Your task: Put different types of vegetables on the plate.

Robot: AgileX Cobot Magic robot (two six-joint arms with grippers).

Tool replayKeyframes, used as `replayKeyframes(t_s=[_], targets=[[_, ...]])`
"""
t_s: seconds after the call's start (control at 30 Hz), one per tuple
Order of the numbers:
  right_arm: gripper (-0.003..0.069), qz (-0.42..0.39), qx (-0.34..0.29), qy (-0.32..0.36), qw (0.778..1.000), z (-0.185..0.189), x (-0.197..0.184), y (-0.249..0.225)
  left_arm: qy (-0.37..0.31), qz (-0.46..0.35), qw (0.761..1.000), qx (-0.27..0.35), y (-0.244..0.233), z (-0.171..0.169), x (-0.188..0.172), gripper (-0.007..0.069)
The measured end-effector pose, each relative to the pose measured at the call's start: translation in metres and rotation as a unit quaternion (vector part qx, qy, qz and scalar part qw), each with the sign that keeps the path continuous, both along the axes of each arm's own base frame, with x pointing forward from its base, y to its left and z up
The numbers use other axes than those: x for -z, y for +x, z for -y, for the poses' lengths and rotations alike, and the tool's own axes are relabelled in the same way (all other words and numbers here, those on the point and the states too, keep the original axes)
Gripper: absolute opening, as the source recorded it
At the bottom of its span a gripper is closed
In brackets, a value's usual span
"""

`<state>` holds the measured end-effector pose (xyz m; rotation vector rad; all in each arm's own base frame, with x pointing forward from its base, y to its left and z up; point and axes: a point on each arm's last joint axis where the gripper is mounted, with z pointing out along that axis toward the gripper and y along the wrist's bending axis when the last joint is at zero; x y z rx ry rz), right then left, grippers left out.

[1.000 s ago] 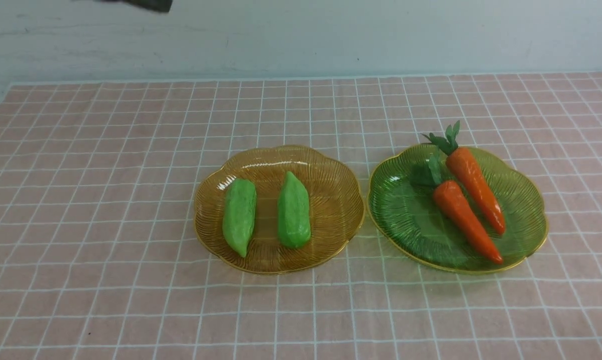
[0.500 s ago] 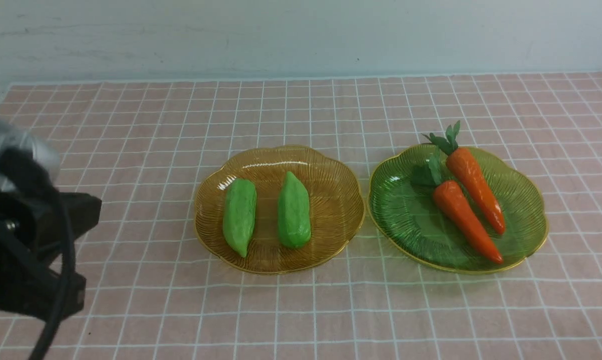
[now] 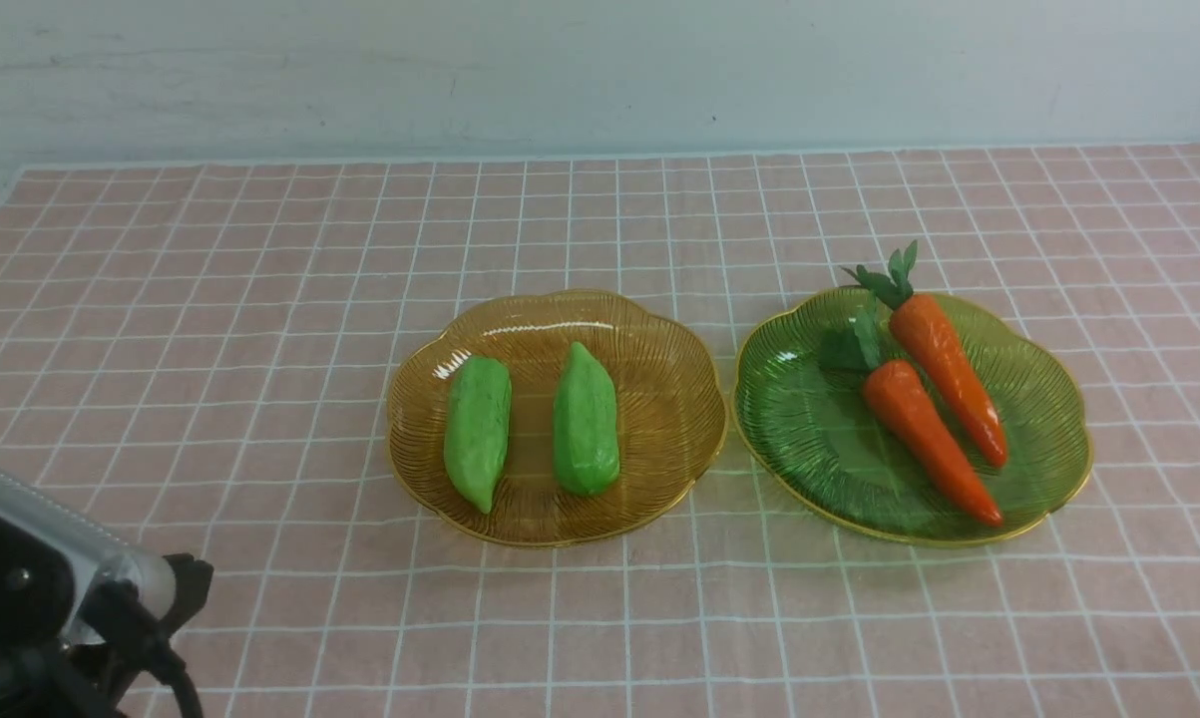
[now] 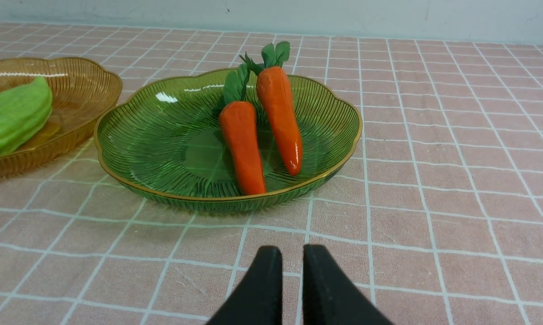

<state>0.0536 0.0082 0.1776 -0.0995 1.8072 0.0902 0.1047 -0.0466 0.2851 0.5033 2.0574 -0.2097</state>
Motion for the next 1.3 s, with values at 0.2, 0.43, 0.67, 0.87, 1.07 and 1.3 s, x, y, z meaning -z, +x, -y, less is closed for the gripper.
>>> replayKeyframes(t_s=[0.2, 0.43, 0.67, 0.87, 1.07, 1.3], targets=[[0.0065, 0.000, 0.000, 0.000, 1.000, 0.000, 0.000, 0.000, -0.018, 0.031, 0.999, -0.032, -0.013, -0.012, 0.018, -0.0003], [0.0065, 0.000, 0.000, 0.000, 1.000, 0.000, 0.000, 0.000, -0.075, 0.079, 0.989, -0.103, -0.040, -0.030, 0.055, -0.0003], [0.0065, 0.000, 0.000, 0.000, 1.000, 0.000, 0.000, 0.000, -0.101, 0.110, 0.977, -0.151, -0.052, -0.037, 0.090, -0.0003], [0.0065, 0.001, 0.000, 0.001, 1.000, 0.000, 0.000, 0.000, -0.095, 0.095, 0.977, -0.163, -0.053, -0.039, 0.114, -0.0003], [0.0065, 0.001, 0.000, 0.001, 1.000, 0.000, 0.000, 0.000, -0.094, 0.094, 0.978, -0.163, -0.053, -0.039, 0.114, -0.0003], [0.0065, 0.001, 0.000, 0.001, 1.000, 0.000, 0.000, 0.000, -0.094, 0.092, 0.978, -0.163, -0.053, -0.039, 0.115, -0.0003]])
